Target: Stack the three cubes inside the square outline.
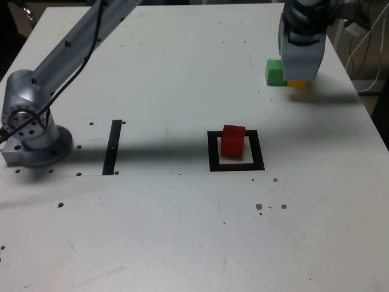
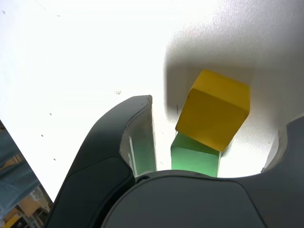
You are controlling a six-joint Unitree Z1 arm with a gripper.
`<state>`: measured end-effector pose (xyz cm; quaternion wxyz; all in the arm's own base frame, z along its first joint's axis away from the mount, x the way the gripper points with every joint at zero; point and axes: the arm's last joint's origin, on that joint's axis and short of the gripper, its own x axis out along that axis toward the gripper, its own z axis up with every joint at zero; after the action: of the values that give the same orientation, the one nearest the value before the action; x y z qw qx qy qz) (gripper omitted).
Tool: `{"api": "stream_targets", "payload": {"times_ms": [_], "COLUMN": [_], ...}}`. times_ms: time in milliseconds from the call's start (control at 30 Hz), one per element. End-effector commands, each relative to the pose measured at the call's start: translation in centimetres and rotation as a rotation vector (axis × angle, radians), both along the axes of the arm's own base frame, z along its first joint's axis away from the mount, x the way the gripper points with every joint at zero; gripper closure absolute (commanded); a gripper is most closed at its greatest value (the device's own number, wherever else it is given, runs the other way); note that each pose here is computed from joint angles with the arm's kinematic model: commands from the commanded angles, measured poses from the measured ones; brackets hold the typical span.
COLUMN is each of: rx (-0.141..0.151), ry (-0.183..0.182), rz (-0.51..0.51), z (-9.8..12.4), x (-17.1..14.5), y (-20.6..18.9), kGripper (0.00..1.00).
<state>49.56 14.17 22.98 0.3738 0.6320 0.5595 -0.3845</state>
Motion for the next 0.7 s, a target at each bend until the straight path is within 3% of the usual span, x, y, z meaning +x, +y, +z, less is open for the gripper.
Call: {"api": "stream_targets", "payload": {"times_ms": [0,200,533,667], "rx": [0.000,-0.014,-0.075,-0.077], "ry": [-0.003,0.002,-0.005,-0.006], "rz": [-0.003,0.001,-0.012,-0.036], "z": [0.18,0.12,-0.57,-0.67], "x": [-0.02,-0.16,0.18,0.42], "y": [-0.04,-0.13,-0.34,-0.31], "kGripper": [0.08,0.08,0.17,0.18]}}
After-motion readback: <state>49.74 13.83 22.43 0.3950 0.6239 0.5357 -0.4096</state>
